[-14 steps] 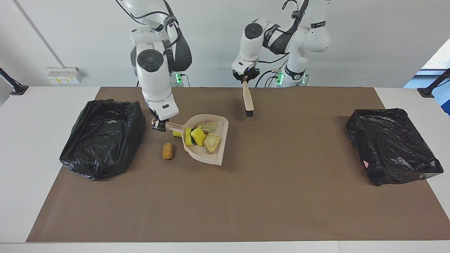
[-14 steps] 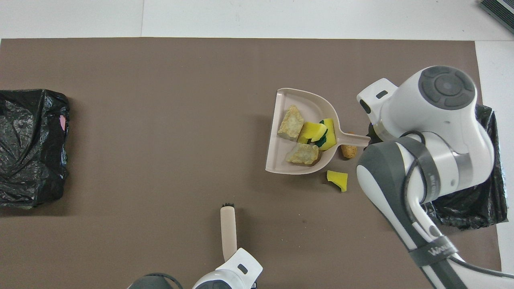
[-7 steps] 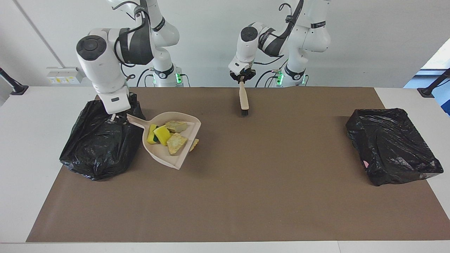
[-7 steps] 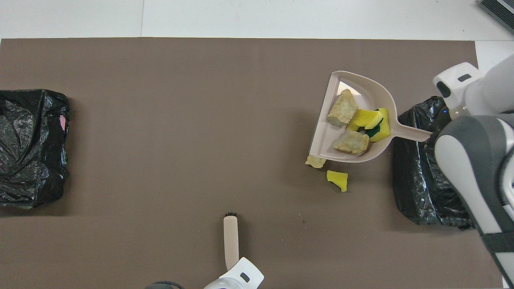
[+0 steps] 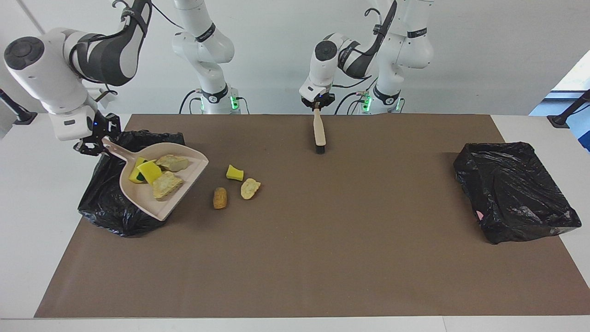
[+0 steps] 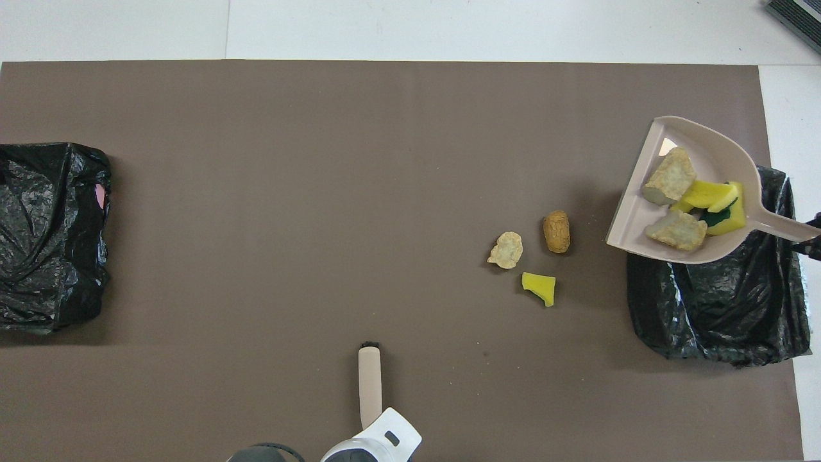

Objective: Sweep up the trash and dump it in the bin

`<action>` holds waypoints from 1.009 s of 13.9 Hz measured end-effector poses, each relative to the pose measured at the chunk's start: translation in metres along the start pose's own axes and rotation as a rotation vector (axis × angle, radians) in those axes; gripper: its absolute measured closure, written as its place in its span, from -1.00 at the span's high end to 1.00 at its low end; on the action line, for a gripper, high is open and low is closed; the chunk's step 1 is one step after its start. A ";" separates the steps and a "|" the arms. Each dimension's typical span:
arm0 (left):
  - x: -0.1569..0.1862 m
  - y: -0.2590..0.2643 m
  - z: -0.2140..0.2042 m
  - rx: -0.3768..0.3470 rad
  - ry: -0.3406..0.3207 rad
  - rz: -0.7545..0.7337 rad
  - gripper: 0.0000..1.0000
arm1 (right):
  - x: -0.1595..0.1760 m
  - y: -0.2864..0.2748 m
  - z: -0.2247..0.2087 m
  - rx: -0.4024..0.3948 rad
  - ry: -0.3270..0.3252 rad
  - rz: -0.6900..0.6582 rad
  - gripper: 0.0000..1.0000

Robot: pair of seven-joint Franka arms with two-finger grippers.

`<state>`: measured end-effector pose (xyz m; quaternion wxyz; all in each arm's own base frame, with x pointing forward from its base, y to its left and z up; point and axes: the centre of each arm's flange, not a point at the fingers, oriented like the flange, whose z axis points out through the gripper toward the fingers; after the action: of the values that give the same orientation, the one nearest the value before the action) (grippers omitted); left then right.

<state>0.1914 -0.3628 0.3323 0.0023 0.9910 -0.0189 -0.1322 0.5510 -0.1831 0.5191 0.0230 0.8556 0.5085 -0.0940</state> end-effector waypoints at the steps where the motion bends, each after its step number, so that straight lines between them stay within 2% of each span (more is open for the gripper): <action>1: 0.001 0.000 -0.001 -0.006 0.000 0.014 -0.46 | -0.011 0.003 0.000 -0.010 -0.039 0.007 -0.36; 3: 0.016 0.001 -0.007 -0.034 0.000 0.034 -0.12 | -0.032 0.007 0.001 -0.026 -0.104 0.016 -0.36; 6: 0.063 0.003 -0.028 -0.097 -0.008 0.089 0.54 | -0.075 0.015 0.001 -0.054 -0.163 -0.025 -0.36; 7: 0.083 0.005 -0.040 -0.107 0.009 0.103 0.81 | -0.087 0.016 0.001 -0.058 -0.187 -0.048 -0.36; 8: 0.104 0.005 -0.055 -0.095 0.044 0.121 0.98 | -0.095 0.016 0.001 -0.058 -0.218 -0.074 -0.36; 12: 0.178 -0.010 -0.116 0.031 0.170 0.171 1.00 | -0.089 0.015 0.002 -0.101 -0.374 -0.199 -0.36; 14: 0.213 -0.036 -0.157 0.052 0.238 0.146 1.00 | -0.077 0.012 0.006 -0.130 -0.416 -0.247 -0.36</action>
<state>0.4391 -0.3349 0.4274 -0.0117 0.9954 -0.0941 -0.0129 0.5250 -0.2565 0.5263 0.1705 0.7459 0.5986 -0.2372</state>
